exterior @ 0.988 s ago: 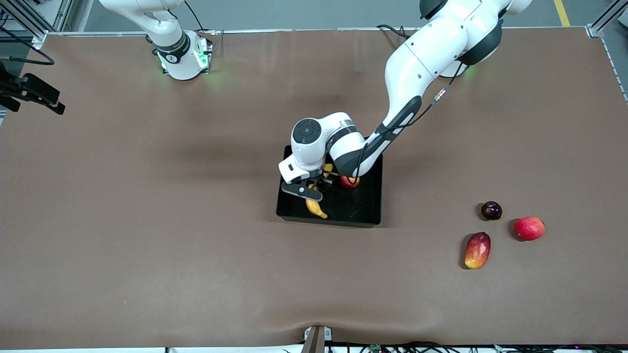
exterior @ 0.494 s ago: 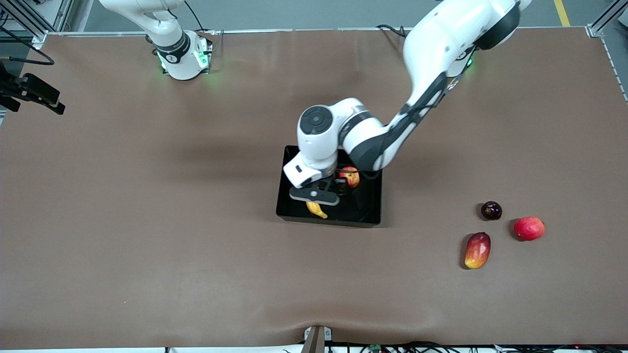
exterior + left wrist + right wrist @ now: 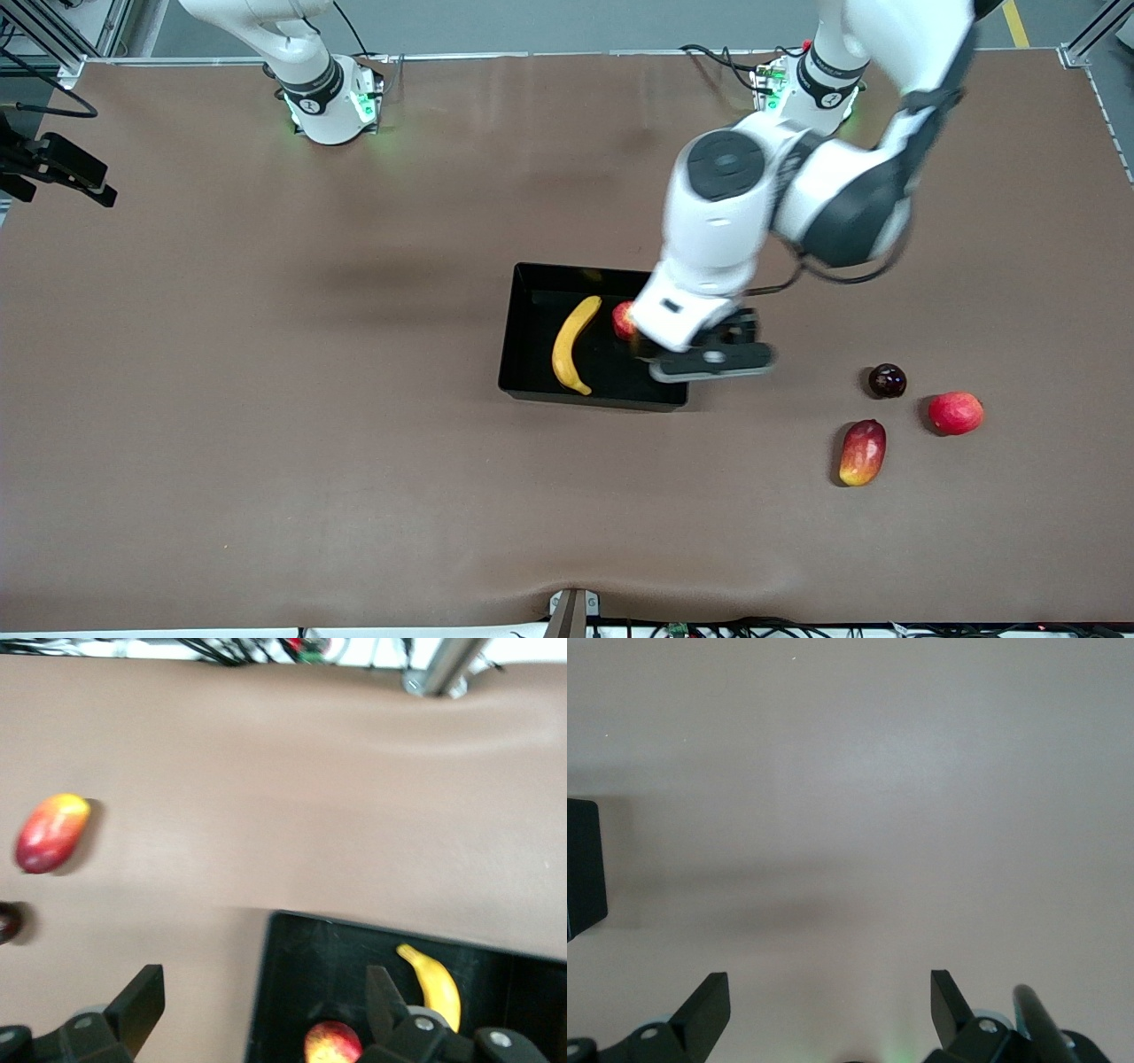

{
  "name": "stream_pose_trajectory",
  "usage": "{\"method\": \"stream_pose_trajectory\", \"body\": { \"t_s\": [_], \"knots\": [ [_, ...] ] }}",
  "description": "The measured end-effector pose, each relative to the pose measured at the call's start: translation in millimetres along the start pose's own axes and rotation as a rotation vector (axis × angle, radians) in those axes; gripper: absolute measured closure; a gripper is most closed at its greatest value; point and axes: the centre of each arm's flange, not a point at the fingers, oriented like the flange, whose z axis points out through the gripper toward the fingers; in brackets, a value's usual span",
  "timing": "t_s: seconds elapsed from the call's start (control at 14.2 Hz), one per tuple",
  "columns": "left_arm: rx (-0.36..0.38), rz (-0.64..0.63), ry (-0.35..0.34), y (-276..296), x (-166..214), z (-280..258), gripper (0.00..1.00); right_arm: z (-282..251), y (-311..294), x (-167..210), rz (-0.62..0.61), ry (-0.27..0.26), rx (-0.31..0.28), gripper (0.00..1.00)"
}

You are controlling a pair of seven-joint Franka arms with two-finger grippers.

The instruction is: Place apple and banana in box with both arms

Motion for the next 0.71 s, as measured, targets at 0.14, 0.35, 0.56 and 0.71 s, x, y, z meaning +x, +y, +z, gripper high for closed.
{"method": "stream_pose_trajectory", "body": {
  "t_s": [0.14, 0.35, 0.56, 0.71],
  "knots": [
    [0.029, -0.037, -0.005, -46, 21, -15, 0.0, 0, 2, 0, 0.004, -0.001, 0.0, 0.0],
    [0.078, -0.026, -0.05, -105, 37, -32, 0.0, 1, 3, 1, 0.005, -0.002, 0.0, 0.0],
    [0.045, -0.046, -0.087, -140, 42, -55, 0.0, 1, 2, 1, 0.005, -0.002, 0.0, 0.0],
    [0.046, -0.048, -0.088, -147, 39, -67, 0.0, 1, 2, 1, 0.005, -0.002, 0.0, 0.0]
  ]
}}
